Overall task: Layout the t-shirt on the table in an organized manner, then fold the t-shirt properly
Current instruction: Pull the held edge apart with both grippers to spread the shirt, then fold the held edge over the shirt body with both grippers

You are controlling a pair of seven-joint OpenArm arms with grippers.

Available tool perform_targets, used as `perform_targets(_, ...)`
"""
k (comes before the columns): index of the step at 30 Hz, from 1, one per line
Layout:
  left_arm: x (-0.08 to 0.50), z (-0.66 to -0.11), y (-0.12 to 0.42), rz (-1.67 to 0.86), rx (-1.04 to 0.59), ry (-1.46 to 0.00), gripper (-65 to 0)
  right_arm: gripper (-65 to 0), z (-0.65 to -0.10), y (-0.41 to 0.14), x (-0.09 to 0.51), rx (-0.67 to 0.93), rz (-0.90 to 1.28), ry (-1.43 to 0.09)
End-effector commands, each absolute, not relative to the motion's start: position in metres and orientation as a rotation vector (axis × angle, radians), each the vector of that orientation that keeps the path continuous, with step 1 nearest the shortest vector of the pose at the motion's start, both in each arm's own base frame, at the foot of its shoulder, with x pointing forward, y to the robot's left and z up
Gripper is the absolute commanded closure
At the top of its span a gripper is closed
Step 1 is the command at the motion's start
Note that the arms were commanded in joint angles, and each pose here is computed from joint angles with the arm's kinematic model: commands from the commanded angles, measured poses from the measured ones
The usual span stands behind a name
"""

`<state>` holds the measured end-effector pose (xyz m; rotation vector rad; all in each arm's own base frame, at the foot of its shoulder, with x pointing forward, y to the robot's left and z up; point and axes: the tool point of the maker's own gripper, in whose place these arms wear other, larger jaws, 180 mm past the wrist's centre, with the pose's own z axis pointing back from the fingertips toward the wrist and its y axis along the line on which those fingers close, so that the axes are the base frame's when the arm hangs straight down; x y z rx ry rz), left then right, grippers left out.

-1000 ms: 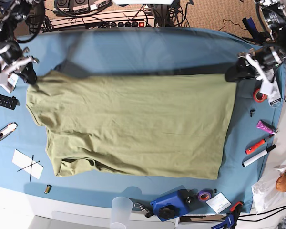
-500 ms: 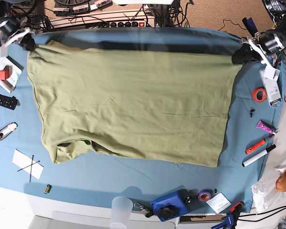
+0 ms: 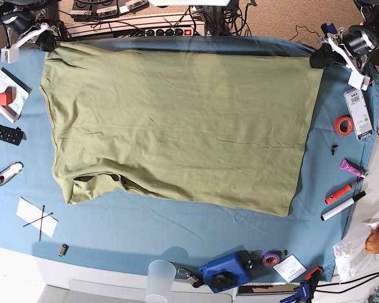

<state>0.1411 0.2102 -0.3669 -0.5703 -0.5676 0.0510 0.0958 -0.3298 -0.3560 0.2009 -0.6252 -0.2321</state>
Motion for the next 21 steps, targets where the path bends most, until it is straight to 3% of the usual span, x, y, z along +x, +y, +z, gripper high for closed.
perform_targets(1,0.145,-0.360,0.214,0.043,-0.561,-0.596,0.0,0.0,-0.345,-0.335,0.102,0.185,-0.218,-0.666)
perform_targets(14,0.186,-0.339,0.218,0.055,-0.564,-0.738,0.0,0.0,-0.331,-0.339,0.136,0.180,-0.213,-0.788)
perform_targets(21,0.220,-0.332,0.234,0.084,-0.478,-0.782,0.0,0.0,-0.329,-0.353,0.166,0.117,-0.218,-0.835)
